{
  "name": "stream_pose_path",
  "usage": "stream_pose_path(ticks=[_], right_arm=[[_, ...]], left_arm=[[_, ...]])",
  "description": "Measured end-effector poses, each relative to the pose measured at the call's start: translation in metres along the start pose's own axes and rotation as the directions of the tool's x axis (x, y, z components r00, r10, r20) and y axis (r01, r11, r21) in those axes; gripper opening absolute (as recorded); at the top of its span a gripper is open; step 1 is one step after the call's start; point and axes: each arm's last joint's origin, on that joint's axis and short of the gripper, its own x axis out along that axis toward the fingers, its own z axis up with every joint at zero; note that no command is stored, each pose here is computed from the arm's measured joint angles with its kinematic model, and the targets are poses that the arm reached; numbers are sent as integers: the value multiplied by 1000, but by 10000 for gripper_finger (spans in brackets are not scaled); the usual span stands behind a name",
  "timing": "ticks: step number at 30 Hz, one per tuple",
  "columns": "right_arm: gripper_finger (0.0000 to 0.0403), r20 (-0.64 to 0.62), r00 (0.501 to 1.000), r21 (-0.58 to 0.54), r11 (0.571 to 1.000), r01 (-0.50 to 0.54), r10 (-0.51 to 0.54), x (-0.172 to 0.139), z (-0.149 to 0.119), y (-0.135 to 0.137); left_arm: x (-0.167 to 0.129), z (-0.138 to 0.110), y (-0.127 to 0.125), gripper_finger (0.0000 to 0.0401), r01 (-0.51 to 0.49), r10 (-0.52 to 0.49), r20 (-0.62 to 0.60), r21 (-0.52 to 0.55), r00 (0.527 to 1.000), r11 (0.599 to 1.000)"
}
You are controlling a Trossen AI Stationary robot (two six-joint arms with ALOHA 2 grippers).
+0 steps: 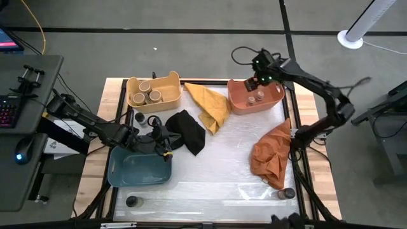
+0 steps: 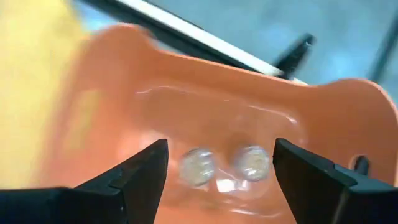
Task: Sort spices by type
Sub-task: Put the bottom right black spice bottle into the blue bin
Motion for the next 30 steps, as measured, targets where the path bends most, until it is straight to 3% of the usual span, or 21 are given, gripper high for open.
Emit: stream_pose_path(ticks=[3,7,13,18,24,30], right_arm=[[279,18,991,-60,989,-132,134,-27,-16,14],[279,-21,954,-151,942,-298,299,-54,-49,40],[272,-164,887,-255,850,-461,432,-74,-117,80],[257,-334,838,-261,812,-523,432,-77,-181,103],[254,-506,775,-197,823,-532,379,-86,-241,113],[254,-586,729,-127,848,-514,354,-109,-278,113]], left_arm=[[0,0,0,0,2,-2,0,-19,1000,1000],[0,0,0,0,2,-2,-1,-23,1000,1000],[0,0,0,0,2,-2,0,-25,1000,1000],[0,0,0,0,2,-2,1,-27,1000,1000],[0,1,-1,0,4,-4,6,-56,1000,998],[0,1,-1,0,7,-6,11,-62,1000,998]])
